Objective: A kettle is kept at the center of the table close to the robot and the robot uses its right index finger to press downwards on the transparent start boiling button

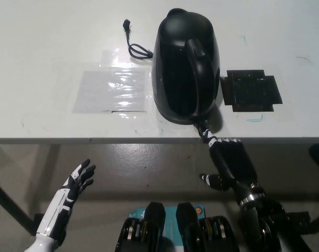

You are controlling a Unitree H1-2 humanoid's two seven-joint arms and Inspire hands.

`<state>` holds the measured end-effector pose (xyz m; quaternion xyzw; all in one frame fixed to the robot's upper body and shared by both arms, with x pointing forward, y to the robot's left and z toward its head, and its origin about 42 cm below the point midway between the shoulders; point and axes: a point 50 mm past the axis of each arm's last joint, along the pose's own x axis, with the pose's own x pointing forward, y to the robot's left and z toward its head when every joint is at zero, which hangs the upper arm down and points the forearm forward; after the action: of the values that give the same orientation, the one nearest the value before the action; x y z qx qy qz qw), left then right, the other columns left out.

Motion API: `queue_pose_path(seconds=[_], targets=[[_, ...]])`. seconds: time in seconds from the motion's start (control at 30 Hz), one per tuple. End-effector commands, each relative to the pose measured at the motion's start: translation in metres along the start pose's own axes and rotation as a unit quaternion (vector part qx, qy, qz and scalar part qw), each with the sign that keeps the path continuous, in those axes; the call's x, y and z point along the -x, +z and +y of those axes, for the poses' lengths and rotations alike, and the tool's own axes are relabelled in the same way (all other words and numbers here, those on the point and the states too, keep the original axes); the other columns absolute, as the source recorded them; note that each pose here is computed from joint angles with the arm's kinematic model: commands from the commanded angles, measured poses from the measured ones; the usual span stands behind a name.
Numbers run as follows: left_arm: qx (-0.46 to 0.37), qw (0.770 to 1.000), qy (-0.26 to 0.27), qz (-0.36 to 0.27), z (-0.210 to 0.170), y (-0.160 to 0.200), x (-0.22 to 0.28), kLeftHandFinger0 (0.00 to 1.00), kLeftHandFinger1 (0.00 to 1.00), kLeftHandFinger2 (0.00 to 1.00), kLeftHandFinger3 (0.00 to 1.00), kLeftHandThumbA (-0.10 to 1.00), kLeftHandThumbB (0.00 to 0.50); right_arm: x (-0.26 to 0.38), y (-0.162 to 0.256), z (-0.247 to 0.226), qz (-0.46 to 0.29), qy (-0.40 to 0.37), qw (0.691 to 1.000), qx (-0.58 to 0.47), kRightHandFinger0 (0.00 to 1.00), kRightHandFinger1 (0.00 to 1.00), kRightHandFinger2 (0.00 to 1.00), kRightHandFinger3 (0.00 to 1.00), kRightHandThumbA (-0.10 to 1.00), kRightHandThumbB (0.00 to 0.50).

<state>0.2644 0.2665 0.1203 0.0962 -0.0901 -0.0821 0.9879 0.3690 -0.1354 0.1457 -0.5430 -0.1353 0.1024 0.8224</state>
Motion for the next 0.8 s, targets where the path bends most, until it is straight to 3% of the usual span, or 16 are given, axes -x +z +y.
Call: queue_pose_path(seconds=[0.0, 0.4, 0.77], targets=[[-0.009, 0.999, -0.009, -0.029, 0.003, 0.013, -0.006, 1.0, 1.0, 1.0, 1.0, 1.0, 0.336, -0.016, 0.002, -0.013, -0.007, -0.023, 1.0, 0.005, 0.0, 0.0, 0.0, 1.0, 0.95, 0.142], [-0.01, 0.999, -0.009, -0.031, 0.004, 0.013, -0.006, 1.0, 1.0, 1.0, 1.0, 1.0, 0.339, -0.031, -0.011, -0.004, 0.023, -0.001, 1.0, 0.019, 0.0, 0.0, 0.04, 1.0, 1.0, 0.146], [-0.013, 0.999, -0.01, -0.032, 0.005, 0.014, -0.007, 1.0, 1.0, 1.0, 1.0, 1.0, 0.338, -0.034, -0.013, 0.002, 0.023, 0.003, 1.0, 0.018, 0.0, 0.0, 0.0, 1.0, 0.98, 0.144]])
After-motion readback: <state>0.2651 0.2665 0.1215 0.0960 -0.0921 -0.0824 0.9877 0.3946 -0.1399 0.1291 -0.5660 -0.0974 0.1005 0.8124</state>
